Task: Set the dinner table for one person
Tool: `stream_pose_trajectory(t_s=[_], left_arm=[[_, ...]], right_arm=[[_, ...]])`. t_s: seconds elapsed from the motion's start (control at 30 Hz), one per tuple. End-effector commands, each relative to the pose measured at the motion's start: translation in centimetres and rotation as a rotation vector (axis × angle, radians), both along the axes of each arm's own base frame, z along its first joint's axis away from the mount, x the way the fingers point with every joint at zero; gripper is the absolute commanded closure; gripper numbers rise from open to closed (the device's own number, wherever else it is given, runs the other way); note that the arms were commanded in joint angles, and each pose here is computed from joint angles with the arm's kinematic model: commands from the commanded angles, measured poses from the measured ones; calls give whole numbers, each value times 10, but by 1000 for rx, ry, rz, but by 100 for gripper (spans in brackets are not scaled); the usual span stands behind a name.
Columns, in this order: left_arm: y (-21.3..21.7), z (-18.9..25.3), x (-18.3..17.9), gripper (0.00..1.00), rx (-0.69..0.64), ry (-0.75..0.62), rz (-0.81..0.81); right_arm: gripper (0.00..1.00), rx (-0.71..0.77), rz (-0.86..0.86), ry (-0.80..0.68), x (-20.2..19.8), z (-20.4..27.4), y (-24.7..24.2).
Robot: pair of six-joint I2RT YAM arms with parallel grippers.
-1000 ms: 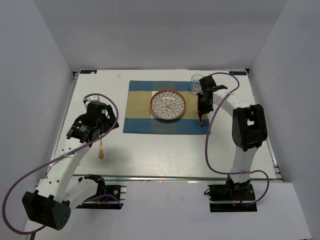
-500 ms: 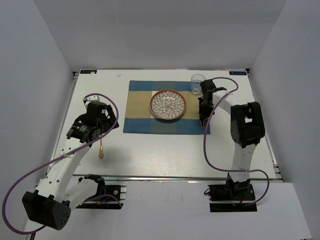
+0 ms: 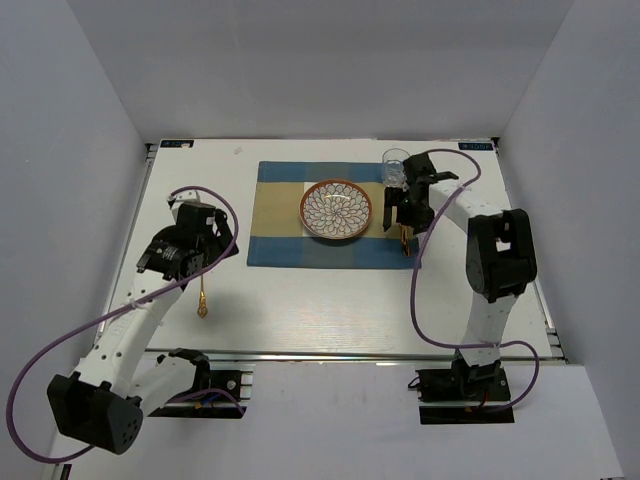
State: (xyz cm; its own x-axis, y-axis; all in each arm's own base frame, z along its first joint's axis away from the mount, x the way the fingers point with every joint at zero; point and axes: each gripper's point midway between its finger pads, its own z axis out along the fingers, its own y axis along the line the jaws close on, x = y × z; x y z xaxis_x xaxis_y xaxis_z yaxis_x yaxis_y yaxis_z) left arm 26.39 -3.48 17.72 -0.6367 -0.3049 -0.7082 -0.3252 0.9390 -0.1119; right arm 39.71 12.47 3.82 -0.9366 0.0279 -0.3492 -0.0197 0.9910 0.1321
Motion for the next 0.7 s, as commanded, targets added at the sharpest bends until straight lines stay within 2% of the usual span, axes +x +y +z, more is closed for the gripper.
stream_pose_trajectory(t_s=[0.0, 0.1, 0.23, 0.33, 0.37, 0.5, 0.67], left_arm=[[8, -5, 5, 2, 11, 19, 64], [20, -26, 7, 2, 6, 107, 147], [41, -52, 13, 2, -49, 221, 267], [51, -80, 19, 2, -118, 308, 306], [55, -86, 19, 2, -115, 330, 319], [61, -118, 13, 2, -149, 443, 352], [52, -153, -1, 12, -248, 546, 406]], right_arm=[[11, 72, -8, -160, 9, 67, 8], [11, 149, 16, -234, -4, 98, 17], [11, 335, 138, -321, -33, 126, 47], [11, 411, 189, -305, -59, 120, 57], [11, 437, 214, -343, -63, 130, 61], [11, 486, 263, -349, -87, 131, 65], [11, 520, 305, -396, -97, 150, 68]])
